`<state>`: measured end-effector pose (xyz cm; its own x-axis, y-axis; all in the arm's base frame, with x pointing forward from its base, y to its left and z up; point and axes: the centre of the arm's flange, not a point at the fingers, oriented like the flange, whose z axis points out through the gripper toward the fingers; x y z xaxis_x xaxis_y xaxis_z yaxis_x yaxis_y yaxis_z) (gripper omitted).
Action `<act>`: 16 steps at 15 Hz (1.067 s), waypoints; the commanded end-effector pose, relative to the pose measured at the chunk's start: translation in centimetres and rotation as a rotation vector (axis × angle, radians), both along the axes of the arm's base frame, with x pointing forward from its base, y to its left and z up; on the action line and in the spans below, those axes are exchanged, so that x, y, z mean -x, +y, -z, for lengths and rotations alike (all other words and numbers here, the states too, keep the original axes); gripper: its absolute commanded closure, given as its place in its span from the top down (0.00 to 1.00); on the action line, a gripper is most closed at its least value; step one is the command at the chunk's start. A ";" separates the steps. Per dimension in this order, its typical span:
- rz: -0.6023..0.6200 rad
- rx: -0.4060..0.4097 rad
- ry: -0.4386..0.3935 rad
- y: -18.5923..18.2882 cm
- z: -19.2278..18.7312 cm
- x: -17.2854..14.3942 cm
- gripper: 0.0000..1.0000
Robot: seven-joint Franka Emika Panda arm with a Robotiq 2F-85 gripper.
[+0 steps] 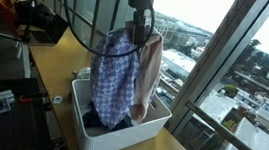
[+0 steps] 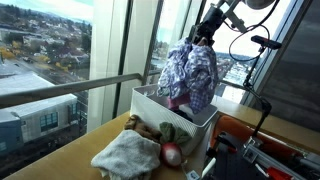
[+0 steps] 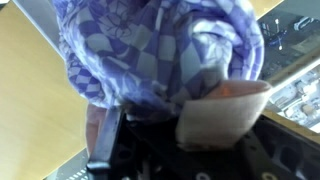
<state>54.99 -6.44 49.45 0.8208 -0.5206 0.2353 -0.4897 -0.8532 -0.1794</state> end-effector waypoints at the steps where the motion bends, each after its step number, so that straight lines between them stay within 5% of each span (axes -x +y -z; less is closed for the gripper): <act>1: 0.001 -0.018 0.047 0.7 7.1 0.2 0.00; 5: 0.016 -0.028 0.122 0.0 12.9 0.4 0.03; 6: 0.018 -0.027 0.133 0.0 13.6 0.4 0.27; 8: 0.018 -0.028 0.143 0.2 13.7 0.4 0.30; 16: -0.050 -0.006 -0.022 4.5 3.8 0.6 0.89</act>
